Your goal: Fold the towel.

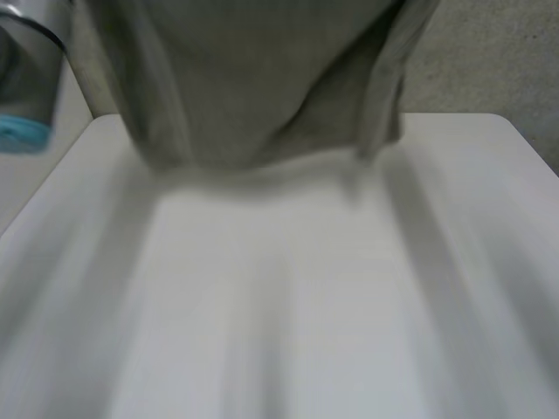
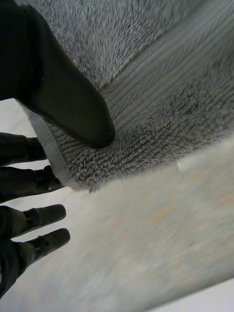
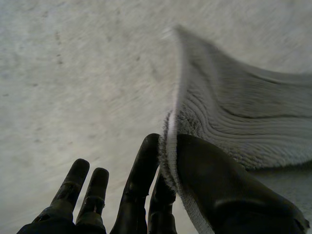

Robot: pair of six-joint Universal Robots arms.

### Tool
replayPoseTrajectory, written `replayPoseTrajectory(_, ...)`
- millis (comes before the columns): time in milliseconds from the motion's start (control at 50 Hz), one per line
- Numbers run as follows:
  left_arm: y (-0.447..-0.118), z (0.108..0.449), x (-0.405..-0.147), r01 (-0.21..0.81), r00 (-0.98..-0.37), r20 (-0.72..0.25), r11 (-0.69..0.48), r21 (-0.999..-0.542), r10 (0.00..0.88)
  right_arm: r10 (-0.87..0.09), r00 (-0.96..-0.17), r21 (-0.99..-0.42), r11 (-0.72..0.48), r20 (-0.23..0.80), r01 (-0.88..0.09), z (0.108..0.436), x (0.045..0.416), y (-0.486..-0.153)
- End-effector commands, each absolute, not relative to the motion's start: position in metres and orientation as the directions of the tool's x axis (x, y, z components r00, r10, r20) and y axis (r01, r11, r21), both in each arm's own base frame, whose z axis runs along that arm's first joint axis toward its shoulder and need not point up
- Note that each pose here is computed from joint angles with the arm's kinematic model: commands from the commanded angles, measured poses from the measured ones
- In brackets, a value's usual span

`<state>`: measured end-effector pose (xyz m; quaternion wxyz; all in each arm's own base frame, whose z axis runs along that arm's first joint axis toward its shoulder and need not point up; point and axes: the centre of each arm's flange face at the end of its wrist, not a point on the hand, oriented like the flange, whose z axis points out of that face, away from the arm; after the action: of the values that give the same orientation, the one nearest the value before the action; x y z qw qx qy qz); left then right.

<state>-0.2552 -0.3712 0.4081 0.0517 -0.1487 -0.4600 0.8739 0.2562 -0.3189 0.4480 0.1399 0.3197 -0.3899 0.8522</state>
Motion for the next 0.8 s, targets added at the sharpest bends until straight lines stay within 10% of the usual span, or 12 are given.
replayPoseTrajectory(20,-0.362,0.406,-0.232,-0.012,-0.919,-0.212,-0.559,-0.829,0.334,-0.148,-0.724,-0.647,-0.590,0.674,-0.482,0.402,0.252,-0.312)
replayPoseTrajectory(240,-0.352,0.257,-0.234,0.090,-0.873,-0.191,-0.239,-0.967,0.448,-0.319,-0.676,-0.744,-0.372,0.664,-0.555,0.293,0.236,-0.311)
replayPoseTrajectory(440,-0.318,0.138,-0.231,0.320,-0.809,-0.281,-0.014,-0.947,0.516,-0.502,-0.603,-0.758,-0.187,0.620,-0.624,0.184,0.223,-0.291)
replayPoseTrajectory(580,-0.300,0.147,-0.223,0.370,-0.795,-0.320,-0.006,-0.929,0.515,-0.531,-0.594,-0.757,-0.151,0.605,-0.636,0.188,0.209,-0.274)
replayPoseTrajectory(800,-0.269,0.247,-0.188,0.319,-0.825,-0.332,-0.109,-0.942,0.458,-0.534,-0.608,-0.798,-0.259,0.588,-0.544,0.292,0.176,-0.228)
